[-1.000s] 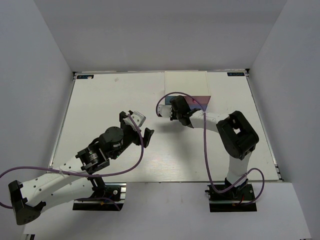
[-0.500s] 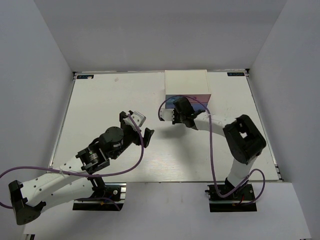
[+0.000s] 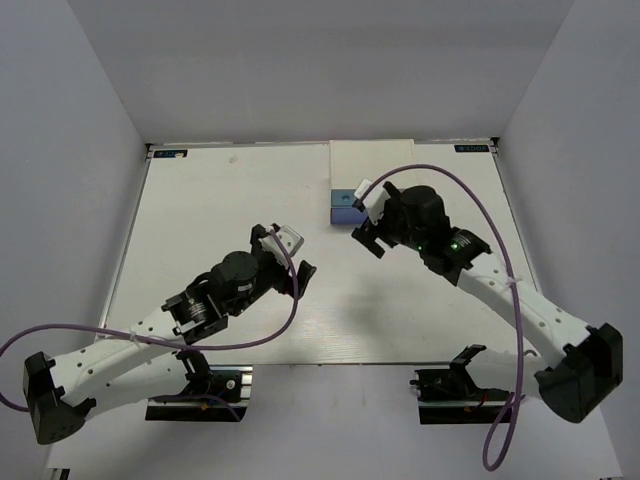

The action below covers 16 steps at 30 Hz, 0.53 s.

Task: Sort the stationery into containers
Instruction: Reset both arms

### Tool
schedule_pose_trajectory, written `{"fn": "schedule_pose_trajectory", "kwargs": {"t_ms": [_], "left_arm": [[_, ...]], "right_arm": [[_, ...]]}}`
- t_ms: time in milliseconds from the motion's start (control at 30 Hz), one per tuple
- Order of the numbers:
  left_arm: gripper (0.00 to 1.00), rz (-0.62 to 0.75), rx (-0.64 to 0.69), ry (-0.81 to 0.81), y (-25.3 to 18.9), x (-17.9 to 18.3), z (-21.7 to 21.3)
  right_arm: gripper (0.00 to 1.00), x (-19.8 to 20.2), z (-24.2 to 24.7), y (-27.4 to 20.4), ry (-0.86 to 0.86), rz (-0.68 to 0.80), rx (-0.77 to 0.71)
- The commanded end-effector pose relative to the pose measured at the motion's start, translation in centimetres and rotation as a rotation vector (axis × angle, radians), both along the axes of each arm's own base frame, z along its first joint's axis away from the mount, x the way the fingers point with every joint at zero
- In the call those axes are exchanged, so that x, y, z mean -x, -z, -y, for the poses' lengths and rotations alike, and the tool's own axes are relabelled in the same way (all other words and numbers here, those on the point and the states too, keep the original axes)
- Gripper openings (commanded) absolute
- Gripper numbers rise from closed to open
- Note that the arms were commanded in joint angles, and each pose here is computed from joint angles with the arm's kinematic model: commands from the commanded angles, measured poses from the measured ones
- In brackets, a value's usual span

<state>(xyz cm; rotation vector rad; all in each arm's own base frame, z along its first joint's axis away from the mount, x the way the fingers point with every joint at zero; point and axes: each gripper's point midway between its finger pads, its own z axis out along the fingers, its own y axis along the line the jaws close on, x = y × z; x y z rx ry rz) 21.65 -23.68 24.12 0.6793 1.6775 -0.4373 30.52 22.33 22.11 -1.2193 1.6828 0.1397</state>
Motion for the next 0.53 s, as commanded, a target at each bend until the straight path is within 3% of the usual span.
{"fn": "schedule_pose_trajectory", "kwargs": {"t_ms": [0, 267, 500], "left_arm": [[0.99, 0.014, 0.024, 0.048, -1.8, 0.2, 1.1], [0.99, 0.002, 0.038, 0.120, -3.3, -0.7, 4.7], [0.99, -0.018, -0.039, 0.158, -0.9, -2.1, 7.5]], "right_arm": [[0.90, 2.3, 0.8, -1.2, 0.090, -0.090, -0.156], [0.90, 4.3, 2.1, -3.5, 0.141, -0.048, -0.336], [0.90, 3.0, 4.0, -1.7, 0.241, 0.040, -0.322]]}}
